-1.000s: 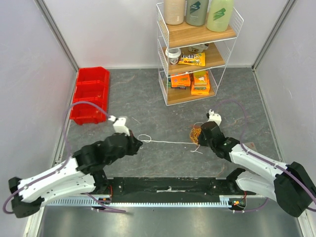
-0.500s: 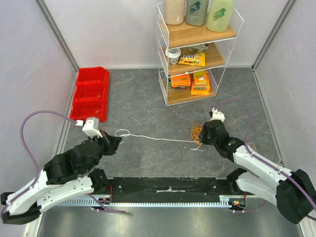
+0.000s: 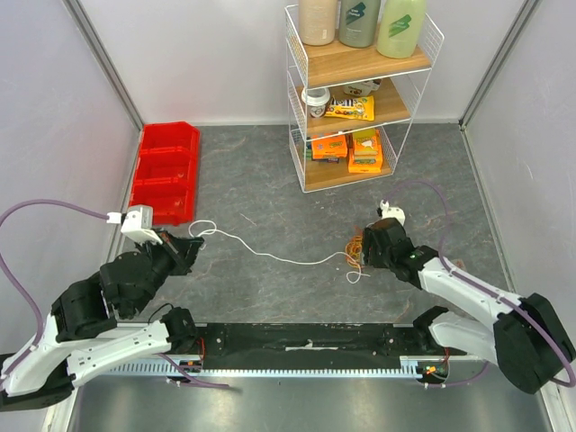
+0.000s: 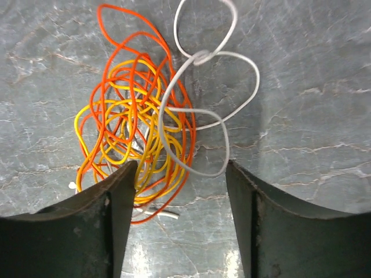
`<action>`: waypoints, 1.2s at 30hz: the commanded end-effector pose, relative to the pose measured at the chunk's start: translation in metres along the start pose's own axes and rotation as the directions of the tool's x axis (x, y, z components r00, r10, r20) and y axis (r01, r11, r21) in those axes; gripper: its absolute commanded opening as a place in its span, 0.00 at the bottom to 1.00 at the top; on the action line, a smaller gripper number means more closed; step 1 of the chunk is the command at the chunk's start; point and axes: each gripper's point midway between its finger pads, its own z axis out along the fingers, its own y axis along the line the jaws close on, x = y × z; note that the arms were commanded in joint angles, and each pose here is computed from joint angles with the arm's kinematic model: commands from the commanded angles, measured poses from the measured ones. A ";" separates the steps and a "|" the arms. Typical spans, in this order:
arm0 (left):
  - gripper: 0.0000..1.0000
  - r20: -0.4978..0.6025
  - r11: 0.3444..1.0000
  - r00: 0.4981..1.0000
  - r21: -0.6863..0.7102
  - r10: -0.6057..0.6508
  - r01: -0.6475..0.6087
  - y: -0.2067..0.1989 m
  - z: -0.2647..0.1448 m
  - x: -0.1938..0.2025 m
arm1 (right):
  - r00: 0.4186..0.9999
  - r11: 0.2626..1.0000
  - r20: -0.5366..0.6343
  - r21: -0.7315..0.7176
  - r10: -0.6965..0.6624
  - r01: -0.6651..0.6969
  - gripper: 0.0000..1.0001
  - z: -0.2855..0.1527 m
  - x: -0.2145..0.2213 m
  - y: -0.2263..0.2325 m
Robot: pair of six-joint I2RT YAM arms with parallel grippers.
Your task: Untangle the cables
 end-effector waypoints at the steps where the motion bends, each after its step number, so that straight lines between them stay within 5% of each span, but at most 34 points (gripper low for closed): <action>1: 0.02 0.007 0.997 0.998 -0.036 0.065 -0.064 0.004 0.000 -0.007 | 0.992 1.000 0.126 -0.021 -0.015 0.017 0.72 -0.031 -0.045 0.009; 5: 0.02 0.011 0.998 0.998 -0.037 0.059 -0.059 0.004 0.003 -0.004 | 0.988 0.985 0.146 -0.152 -0.055 0.077 0.79 -0.059 -0.056 0.040; 10: 0.02 0.029 0.998 0.998 -0.032 0.056 -0.055 0.001 0.004 -0.009 | 0.984 0.929 0.029 -0.325 -0.175 0.175 0.76 -0.067 -0.012 0.086; 16: 0.02 0.036 0.999 0.998 -0.020 0.049 -0.049 -0.003 0.002 -0.014 | 0.948 0.917 0.040 -0.247 -0.315 0.315 0.72 -0.054 0.006 0.095; 24: 0.02 0.020 0.999 0.999 0.021 0.044 -0.044 -0.009 -0.002 -0.015 | 0.905 0.911 0.132 -0.020 -0.405 0.411 0.76 -0.024 -0.036 0.101; 36: 0.02 0.034 0.996 0.999 0.092 -0.016 0.013 -0.010 -0.030 -0.035 | 0.899 0.960 0.341 0.033 -0.274 0.280 0.63 -0.004 -0.083 0.125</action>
